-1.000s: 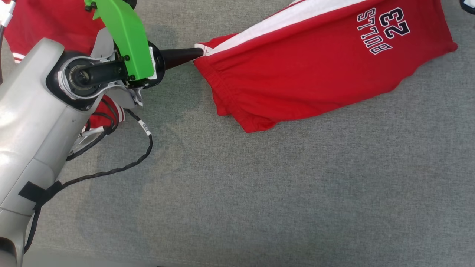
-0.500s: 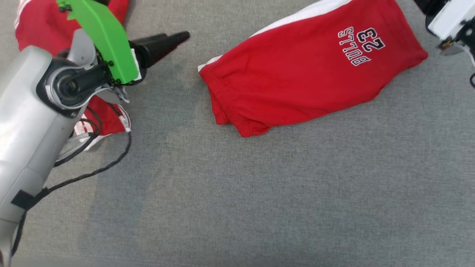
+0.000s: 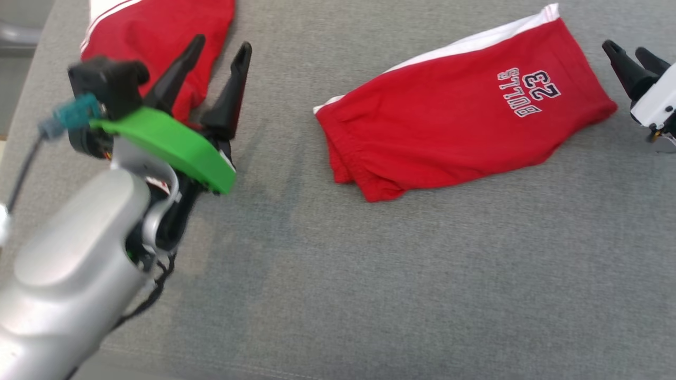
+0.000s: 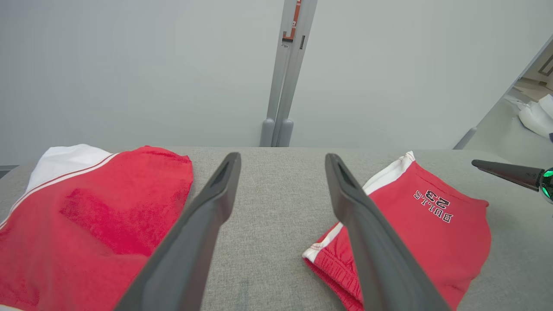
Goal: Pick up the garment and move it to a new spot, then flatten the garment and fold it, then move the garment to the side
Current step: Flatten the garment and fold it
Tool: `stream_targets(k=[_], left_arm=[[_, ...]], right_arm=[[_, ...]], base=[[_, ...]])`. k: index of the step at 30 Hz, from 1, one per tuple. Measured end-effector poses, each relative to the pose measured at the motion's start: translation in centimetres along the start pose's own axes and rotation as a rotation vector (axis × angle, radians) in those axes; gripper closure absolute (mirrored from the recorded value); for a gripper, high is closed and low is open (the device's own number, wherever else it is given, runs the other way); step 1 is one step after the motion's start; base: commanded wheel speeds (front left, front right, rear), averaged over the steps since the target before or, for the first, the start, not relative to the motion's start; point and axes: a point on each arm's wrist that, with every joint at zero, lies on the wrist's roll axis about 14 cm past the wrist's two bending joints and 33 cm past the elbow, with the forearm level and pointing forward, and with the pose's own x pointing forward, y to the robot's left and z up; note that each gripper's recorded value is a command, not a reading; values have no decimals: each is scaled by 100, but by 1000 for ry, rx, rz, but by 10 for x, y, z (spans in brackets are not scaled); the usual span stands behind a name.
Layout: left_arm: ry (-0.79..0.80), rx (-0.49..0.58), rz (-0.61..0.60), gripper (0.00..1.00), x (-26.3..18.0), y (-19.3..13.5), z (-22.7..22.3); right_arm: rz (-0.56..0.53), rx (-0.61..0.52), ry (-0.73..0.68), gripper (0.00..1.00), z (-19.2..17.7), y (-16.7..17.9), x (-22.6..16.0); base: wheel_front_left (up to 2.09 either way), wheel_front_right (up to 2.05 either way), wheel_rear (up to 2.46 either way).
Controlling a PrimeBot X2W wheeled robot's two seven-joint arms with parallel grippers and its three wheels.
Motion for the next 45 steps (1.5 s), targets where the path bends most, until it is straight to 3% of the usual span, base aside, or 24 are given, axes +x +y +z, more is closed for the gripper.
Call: stream_targets(k=[6, 17, 18, 19, 23, 34, 45], left_arm=[[-75, 3, 130, 0, -36, 15, -11], [-78, -156, 279, 0, -79, 22, -50], [-78, -159, 283, 0, -80, 22, -53], [-82, -170, 288, 0, -81, 22, -54], [-91, -180, 276, 0, -83, 16, -57], [-147, -143, 265, 0, -99, 8, -47], [-158, -136, 138, 0, -105, -35, -49]], right_arm=[[-47, 14, 84, 0, -24, -9, 20], [-95, -36, 304, 0, -64, -12, 49], [-90, -25, 325, 22, -67, -9, 50], [-87, -23, 341, 100, -69, -7, 49], [-57, -24, 355, 100, -69, 6, 47], [-20, 26, 194, 100, -52, 22, 3], [-155, 74, 7, 100, -30, -37, -92]], base=[[0, 0, 0], [0, 0, 0], [0, 0, 0], [0, 0, 0], [0, 0, 0], [0, 0, 0], [0, 0, 0]])
